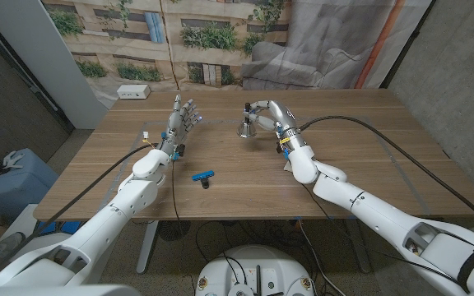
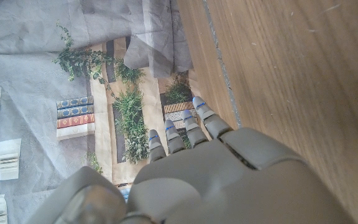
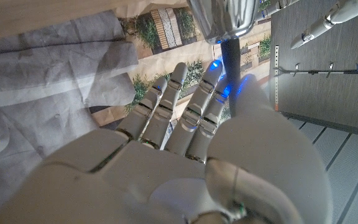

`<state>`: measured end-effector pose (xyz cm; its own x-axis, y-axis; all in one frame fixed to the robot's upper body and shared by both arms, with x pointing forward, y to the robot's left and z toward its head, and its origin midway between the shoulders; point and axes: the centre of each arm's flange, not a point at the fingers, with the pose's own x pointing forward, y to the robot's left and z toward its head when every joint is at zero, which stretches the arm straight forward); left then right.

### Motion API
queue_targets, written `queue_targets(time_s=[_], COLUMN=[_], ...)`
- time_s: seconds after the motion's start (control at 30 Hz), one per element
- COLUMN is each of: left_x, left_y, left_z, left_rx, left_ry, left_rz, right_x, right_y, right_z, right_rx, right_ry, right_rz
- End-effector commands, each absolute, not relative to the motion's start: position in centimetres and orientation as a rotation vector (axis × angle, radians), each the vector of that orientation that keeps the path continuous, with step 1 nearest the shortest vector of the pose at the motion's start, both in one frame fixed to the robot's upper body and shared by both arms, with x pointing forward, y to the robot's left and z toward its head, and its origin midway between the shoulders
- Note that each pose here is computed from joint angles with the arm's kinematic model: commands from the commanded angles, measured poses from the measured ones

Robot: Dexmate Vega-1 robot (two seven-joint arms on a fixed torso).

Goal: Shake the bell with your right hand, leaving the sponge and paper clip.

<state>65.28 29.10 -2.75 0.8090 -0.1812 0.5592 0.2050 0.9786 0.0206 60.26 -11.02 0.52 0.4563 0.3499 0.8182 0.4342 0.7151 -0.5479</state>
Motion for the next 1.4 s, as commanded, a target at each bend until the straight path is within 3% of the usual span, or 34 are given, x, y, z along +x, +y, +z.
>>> queue_targets(time_s=[0.03,0.83,1.4], left_x=[65.3,65.3,65.3], left_y=[29.1,29.1,29.1], left_z=[-2.8,-2.8,-2.7], left_rx=[-0.041,-0.041,-0.041], left_ry=[-0.593,-0.593,-0.594], left_rz=[-0.206,-0.206,-0.206], right_x=[61.0,59.8,59.2], right_y=[-11.1,-11.8,-12.1], right_z=[0.5,0.8,0.0], right_rx=[-0.702,-0.558,-0.483], right_ry=[-0.933,-0.655,-0.572], right_rz=[0.154,0.346,0.336])
